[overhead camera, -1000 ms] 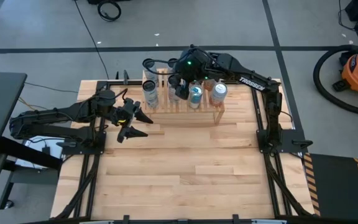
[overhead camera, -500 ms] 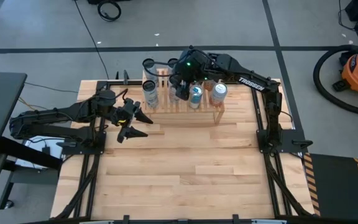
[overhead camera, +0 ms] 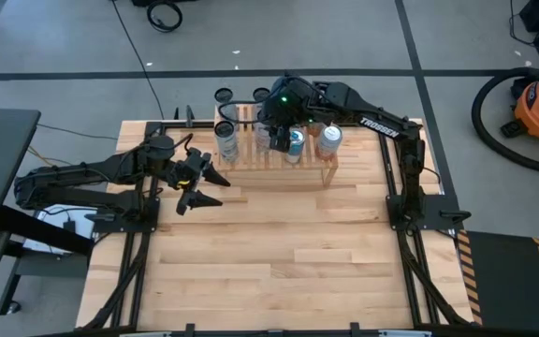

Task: Place canned beverage on shelf
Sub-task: Put the white-pink soda can on the shelf aligned with the other white-pink soda

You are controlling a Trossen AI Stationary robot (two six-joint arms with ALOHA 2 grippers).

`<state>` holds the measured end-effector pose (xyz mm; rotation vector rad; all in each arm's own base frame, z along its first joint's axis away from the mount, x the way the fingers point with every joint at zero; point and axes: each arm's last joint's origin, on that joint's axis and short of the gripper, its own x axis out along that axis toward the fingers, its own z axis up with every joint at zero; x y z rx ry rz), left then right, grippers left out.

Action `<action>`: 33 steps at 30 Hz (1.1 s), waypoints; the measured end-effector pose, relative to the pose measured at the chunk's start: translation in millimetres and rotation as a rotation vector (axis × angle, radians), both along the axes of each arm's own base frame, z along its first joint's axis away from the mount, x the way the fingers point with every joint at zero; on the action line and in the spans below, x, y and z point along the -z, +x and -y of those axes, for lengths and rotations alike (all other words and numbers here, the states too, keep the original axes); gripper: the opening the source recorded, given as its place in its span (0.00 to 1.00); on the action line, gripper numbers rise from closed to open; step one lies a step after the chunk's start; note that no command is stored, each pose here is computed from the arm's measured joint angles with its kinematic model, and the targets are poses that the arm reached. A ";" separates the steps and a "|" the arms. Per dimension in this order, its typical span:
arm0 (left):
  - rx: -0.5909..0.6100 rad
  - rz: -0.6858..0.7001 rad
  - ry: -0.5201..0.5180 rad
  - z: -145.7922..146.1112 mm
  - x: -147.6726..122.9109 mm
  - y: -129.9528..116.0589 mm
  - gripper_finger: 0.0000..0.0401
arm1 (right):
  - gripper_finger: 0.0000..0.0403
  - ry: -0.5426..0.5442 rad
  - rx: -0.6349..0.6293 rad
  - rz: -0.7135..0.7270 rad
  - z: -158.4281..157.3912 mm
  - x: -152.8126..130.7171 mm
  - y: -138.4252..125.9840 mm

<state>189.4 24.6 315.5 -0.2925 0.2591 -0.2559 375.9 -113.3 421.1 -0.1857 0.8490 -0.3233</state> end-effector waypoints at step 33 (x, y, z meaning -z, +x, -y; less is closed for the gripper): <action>0.010 -0.004 0.039 0.1 1.5 -0.4 0.79 | 0.64 -0.075 0.013 0.141 -19.2 -34.1 -9.1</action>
